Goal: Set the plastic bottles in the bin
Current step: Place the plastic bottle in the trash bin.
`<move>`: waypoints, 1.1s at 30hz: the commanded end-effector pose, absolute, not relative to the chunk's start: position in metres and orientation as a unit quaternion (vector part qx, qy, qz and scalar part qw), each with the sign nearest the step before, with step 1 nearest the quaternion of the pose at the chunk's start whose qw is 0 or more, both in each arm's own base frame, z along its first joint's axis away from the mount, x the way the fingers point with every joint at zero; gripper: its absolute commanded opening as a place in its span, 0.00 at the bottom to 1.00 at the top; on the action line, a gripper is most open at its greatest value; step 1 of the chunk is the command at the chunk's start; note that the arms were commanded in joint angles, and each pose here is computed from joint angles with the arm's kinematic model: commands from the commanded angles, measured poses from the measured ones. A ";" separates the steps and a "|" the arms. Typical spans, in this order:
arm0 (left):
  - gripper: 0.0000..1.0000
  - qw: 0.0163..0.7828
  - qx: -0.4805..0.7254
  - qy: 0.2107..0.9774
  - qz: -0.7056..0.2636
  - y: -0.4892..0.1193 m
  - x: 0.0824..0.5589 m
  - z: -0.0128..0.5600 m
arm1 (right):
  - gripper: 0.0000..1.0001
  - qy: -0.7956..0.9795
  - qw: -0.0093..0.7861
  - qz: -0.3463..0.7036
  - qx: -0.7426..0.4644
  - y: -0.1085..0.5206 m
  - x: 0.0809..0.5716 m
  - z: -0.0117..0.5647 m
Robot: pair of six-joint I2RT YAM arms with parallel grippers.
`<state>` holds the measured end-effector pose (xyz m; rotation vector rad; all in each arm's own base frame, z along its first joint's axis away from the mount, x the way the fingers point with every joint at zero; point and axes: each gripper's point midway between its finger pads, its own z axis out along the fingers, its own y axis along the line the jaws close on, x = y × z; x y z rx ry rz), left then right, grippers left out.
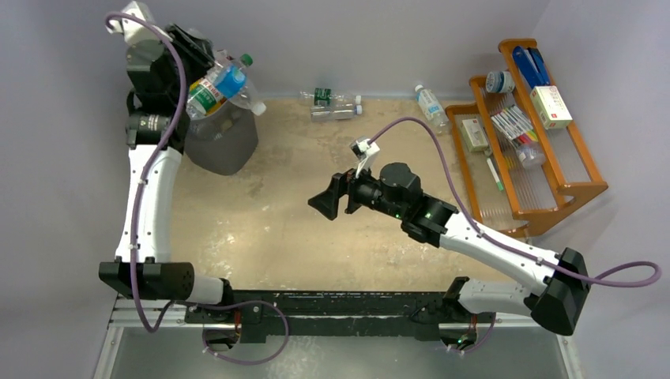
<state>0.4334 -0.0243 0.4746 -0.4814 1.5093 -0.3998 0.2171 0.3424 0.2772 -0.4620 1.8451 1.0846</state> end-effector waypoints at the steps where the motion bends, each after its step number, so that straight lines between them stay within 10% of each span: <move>1: 0.32 0.734 -0.231 0.627 -0.126 0.022 0.443 0.518 | 1.00 0.766 0.434 0.428 -0.203 0.342 0.211 0.258; 33: 0.33 0.768 -0.436 0.419 0.210 0.223 0.421 0.534 | 1.00 0.776 0.293 0.483 -0.281 0.341 0.148 0.158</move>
